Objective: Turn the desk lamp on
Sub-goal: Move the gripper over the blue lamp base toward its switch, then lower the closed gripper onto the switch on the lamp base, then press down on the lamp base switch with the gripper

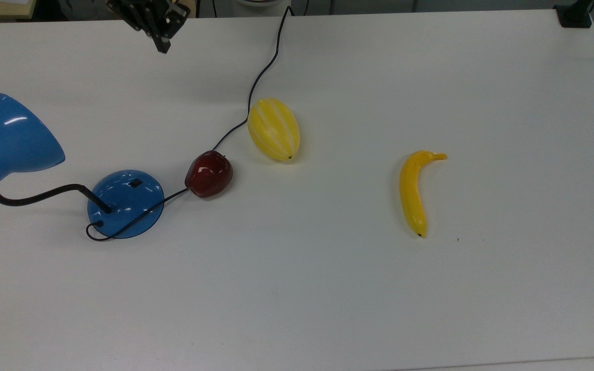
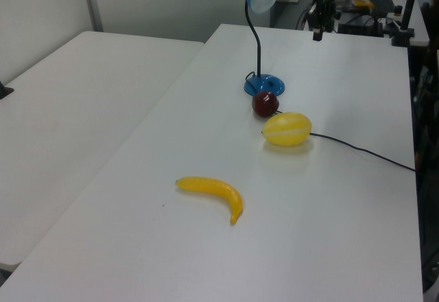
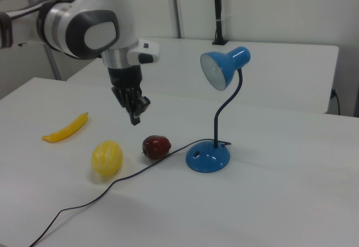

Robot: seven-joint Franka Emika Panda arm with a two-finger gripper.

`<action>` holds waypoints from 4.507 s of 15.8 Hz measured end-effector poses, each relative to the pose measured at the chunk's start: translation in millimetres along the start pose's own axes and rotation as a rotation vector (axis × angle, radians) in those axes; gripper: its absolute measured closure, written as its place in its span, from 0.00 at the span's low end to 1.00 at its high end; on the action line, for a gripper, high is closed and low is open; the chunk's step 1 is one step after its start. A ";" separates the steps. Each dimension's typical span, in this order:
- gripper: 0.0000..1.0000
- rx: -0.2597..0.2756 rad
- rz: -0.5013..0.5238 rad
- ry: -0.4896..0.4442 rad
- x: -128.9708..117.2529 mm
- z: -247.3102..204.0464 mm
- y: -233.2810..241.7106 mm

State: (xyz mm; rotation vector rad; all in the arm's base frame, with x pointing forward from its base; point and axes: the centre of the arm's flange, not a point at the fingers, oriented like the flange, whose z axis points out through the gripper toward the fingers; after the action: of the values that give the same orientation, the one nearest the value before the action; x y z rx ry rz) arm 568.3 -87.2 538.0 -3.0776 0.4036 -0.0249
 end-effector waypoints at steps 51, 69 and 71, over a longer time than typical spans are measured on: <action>0.99 -0.015 0.311 0.316 118.9 189.9 20.6; 0.99 -0.017 0.313 0.304 119.7 198.6 22.4; 0.99 -0.017 0.313 0.304 119.8 198.7 22.4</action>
State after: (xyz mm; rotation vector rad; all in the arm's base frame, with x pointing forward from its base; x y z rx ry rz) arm 682.3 -132.8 339.9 -2.9900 0.8965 -0.4843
